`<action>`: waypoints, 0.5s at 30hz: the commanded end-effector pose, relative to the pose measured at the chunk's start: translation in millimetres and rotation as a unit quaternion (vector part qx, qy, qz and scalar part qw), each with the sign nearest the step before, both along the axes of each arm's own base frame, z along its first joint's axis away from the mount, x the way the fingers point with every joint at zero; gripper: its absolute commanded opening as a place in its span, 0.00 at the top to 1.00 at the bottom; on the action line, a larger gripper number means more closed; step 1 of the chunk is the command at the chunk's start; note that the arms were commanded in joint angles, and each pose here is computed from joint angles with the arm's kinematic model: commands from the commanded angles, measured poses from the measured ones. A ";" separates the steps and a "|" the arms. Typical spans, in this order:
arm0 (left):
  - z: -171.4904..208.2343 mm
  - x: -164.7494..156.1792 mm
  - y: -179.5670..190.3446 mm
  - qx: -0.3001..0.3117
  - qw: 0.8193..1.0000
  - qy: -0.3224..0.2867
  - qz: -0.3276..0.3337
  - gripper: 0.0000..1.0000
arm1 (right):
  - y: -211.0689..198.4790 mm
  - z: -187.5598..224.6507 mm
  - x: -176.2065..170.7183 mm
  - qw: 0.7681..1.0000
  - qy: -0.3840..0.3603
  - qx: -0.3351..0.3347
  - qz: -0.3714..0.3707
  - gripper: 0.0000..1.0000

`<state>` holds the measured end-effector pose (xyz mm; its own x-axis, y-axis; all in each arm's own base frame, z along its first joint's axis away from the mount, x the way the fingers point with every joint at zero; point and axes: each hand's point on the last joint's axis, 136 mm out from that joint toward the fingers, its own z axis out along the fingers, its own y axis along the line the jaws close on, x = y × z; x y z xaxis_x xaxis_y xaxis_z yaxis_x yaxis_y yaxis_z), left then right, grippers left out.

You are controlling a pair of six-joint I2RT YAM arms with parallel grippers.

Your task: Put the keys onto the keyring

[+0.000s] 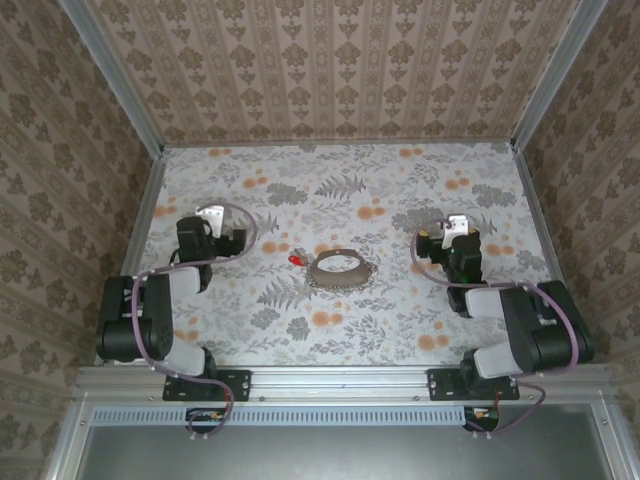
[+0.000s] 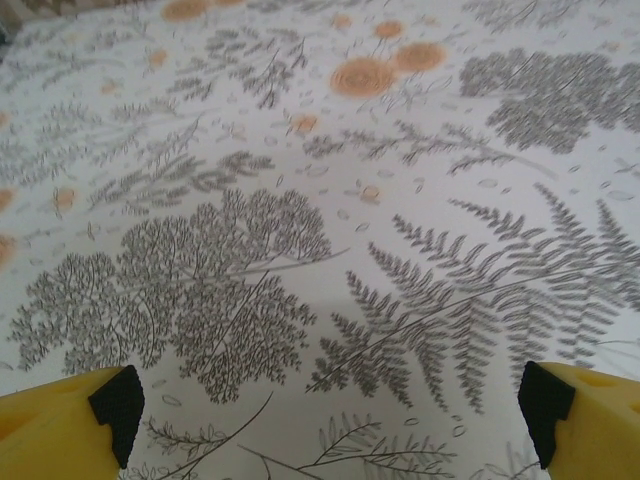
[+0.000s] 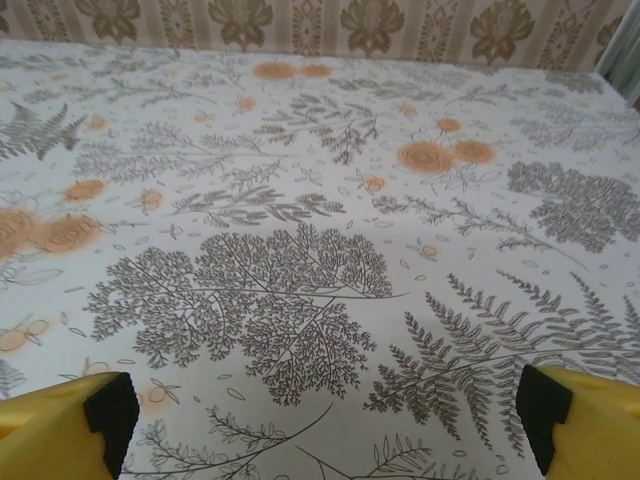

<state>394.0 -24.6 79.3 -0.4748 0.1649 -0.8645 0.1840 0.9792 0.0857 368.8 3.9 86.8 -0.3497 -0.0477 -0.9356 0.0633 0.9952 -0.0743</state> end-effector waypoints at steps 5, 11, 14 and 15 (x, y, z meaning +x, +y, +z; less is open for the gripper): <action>15.5 6.4 11.0 -0.007 0.996 -0.080 0.037 0.00 | -8.6 12.7 26.4 1.000 -0.020 0.016 -0.016 0.01; 14.8 5.0 9.9 -0.004 0.996 -0.079 0.036 0.00 | -20.7 11.9 28.6 0.998 -0.010 0.027 -0.048 0.01; 14.0 4.9 10.2 -0.004 0.996 -0.077 0.037 0.00 | -21.0 12.8 27.7 0.998 -0.014 0.026 -0.048 0.00; 13.5 5.0 10.7 -0.005 0.996 -0.075 0.038 0.00 | -21.0 13.2 27.6 0.998 -0.014 0.026 -0.048 0.00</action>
<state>395.7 -15.6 85.4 -0.3768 0.1439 -0.9151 0.1168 0.9874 0.1072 392.9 -11.2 92.5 -0.3403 0.0093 -0.9403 0.1261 0.9914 -0.0358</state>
